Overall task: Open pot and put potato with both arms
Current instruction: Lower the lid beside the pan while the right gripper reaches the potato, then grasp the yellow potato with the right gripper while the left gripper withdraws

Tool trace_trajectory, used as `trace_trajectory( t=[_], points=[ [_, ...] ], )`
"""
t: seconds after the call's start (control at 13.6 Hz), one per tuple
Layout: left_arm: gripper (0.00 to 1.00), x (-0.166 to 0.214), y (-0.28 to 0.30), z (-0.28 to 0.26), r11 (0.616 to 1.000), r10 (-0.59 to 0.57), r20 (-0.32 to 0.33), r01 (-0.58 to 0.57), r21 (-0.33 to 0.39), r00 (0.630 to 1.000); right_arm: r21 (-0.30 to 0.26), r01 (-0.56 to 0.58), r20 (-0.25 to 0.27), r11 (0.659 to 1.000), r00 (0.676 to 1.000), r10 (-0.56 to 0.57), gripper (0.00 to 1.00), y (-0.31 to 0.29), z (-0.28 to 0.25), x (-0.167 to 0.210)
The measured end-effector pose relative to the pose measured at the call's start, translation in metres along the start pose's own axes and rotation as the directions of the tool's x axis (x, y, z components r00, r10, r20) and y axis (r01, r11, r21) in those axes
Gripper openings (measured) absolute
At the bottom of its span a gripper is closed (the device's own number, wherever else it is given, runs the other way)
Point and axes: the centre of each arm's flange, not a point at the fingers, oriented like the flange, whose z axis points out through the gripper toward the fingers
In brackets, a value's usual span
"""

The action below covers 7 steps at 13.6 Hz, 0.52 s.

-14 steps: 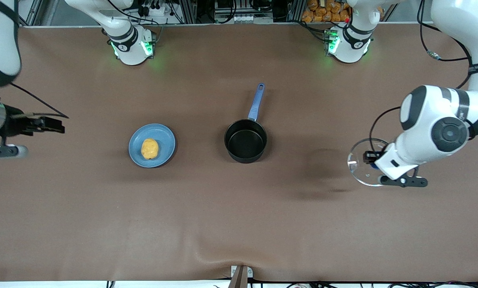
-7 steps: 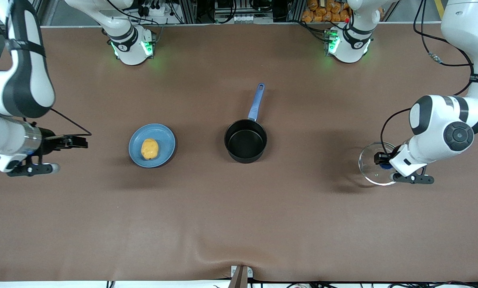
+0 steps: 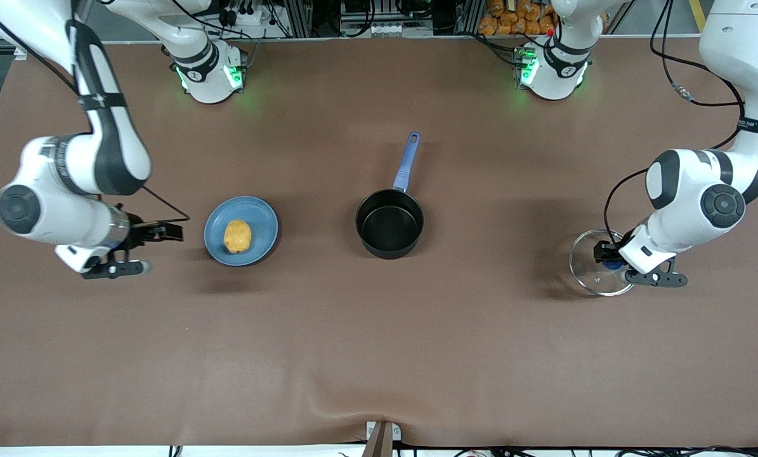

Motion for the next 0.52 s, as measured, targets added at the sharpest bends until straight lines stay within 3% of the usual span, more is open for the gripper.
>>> trace_trajectory(
  t=[0.15,0.37,0.52],
  points=[
    [0.62,-0.005,-0.003,0.008,1.0,-0.006,-0.025,0.006,-0.005,1.0,-0.008,-0.033,-0.011,0.999,0.999,0.033,1.0,-0.03,0.012,-0.003],
    [0.62,-0.006,-0.003,0.015,1.0,-0.01,-0.044,0.009,-0.012,0.999,-0.019,0.001,-0.051,1.0,0.999,-0.002,1.0,-0.077,0.022,-0.003],
    [0.77,-0.002,-0.003,0.01,1.0,-0.01,-0.061,0.009,-0.012,0.998,-0.025,0.029,-0.065,0.999,0.997,-0.031,1.0,-0.094,0.039,-0.001]
  ],
)
